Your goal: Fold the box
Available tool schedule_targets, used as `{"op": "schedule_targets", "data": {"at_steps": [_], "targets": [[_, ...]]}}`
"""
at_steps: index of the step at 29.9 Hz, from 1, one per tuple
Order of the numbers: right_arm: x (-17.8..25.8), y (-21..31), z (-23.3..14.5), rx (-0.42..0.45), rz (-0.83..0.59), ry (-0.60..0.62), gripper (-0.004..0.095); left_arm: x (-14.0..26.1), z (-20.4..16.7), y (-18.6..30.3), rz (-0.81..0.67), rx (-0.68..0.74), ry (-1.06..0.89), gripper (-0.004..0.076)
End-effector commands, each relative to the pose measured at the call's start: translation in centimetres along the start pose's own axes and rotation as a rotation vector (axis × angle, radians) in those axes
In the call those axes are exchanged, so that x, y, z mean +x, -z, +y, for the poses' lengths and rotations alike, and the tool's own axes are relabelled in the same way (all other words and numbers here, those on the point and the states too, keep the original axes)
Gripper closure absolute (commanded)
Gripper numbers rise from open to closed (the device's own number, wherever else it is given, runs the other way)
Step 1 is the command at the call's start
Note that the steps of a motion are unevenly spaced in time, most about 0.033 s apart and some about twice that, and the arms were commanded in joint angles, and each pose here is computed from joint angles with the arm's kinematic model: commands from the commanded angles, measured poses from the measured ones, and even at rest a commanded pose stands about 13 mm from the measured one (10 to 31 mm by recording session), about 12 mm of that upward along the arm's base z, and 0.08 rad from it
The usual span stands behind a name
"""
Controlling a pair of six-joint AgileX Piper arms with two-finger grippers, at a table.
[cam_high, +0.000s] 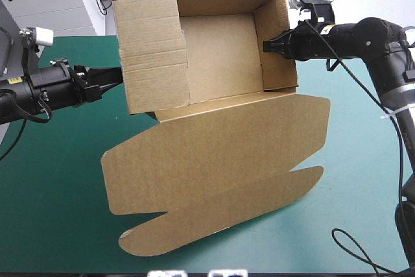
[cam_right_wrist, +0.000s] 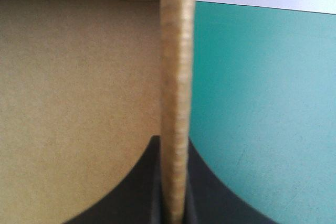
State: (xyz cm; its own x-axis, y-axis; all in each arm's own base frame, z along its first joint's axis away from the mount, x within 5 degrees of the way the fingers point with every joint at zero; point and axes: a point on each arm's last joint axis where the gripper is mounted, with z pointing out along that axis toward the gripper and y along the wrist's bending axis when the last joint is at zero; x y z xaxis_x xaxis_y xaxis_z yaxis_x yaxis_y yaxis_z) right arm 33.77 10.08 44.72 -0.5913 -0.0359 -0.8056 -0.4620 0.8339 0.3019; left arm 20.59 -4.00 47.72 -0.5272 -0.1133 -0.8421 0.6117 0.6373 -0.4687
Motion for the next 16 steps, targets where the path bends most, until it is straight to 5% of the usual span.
{"op": "schedule_targets", "data": {"at_steps": [1, 5, 16], "targets": [[-1.7, 2.5, 1.4, -0.031, -0.15, -0.021, 0.0925, -0.1, -2.3, 0.4, 0.0, 0.1, -0.024, 0.073], [-1.7, 2.1, 1.2, -0.029, -0.144, -0.025, 0.0925, 0.1, -2.3, 0.2, 0.017, 0.093, -0.033, 0.0702], [-1.6, 0.7, 2.9, -0.036, -0.157, 0.029, 0.0925, -0.2, -2.2, 0.2, -0.013, 0.078, -0.042, 0.0399]]}}
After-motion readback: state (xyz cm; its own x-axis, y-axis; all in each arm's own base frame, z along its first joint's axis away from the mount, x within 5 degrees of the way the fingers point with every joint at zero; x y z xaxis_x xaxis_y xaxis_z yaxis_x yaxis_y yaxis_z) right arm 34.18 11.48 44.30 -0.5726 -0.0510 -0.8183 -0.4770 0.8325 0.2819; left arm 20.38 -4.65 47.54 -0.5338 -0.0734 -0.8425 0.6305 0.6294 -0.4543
